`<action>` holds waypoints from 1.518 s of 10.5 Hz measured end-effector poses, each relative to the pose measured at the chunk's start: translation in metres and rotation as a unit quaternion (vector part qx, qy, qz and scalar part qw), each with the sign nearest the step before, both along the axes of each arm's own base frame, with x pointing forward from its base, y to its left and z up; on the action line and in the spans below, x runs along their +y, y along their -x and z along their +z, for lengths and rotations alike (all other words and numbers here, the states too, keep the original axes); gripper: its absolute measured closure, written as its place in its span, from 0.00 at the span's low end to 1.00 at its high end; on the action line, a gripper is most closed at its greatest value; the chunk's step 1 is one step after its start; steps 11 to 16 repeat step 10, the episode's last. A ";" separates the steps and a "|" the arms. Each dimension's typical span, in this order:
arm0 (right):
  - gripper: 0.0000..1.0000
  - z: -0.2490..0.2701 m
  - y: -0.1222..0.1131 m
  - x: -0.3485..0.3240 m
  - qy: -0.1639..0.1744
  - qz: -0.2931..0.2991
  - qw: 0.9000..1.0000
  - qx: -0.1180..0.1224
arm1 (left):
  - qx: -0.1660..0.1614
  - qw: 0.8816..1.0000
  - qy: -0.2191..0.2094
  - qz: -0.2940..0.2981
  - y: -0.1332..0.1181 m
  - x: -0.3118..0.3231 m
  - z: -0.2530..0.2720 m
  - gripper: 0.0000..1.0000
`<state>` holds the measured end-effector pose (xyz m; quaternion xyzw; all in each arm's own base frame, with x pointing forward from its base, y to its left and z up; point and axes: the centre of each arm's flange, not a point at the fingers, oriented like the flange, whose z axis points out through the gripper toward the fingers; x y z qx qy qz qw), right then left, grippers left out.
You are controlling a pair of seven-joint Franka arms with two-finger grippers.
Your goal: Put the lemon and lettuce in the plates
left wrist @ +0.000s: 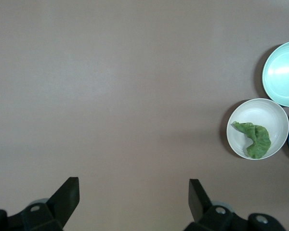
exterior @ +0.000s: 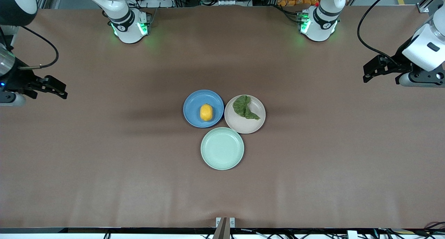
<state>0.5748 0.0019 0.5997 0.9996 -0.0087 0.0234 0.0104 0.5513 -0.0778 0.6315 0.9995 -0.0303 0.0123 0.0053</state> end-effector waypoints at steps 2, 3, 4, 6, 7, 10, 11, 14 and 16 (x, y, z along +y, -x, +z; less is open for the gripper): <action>0.00 0.017 0.001 0.000 -0.008 -0.002 1.000 -0.006 | -0.001 1.000 0.000 0.000 0.000 0.000 0.001 0.00; 0.00 0.028 0.004 0.001 -0.019 -0.003 1.000 -0.005 | -0.002 1.000 0.000 0.000 0.000 0.000 0.002 0.00; 0.00 0.035 0.005 0.001 -0.026 -0.004 1.000 -0.006 | -0.003 1.000 0.000 0.000 0.000 0.000 0.003 0.00; 0.00 0.037 0.006 -0.001 -0.028 -0.006 1.000 -0.006 | -0.007 1.000 0.001 0.000 0.000 0.000 0.006 0.00; 0.00 0.036 0.006 -0.002 -0.028 -0.007 1.000 -0.004 | -0.007 1.000 0.001 0.000 0.000 0.000 0.006 0.00; 0.00 0.035 0.006 -0.007 -0.028 -0.012 1.000 -0.001 | -0.008 1.000 0.001 0.000 0.000 0.000 0.008 0.00; 0.00 0.035 0.006 -0.007 -0.028 -0.012 1.000 -0.001 | -0.008 1.000 0.001 0.000 0.000 0.000 0.008 0.00; 0.00 0.035 0.006 -0.007 -0.028 -0.012 1.000 -0.001 | -0.008 1.000 0.001 0.000 0.000 0.000 0.008 0.00; 0.00 0.035 0.006 -0.007 -0.028 -0.012 1.000 -0.001 | -0.008 1.000 0.001 0.000 0.000 0.000 0.008 0.00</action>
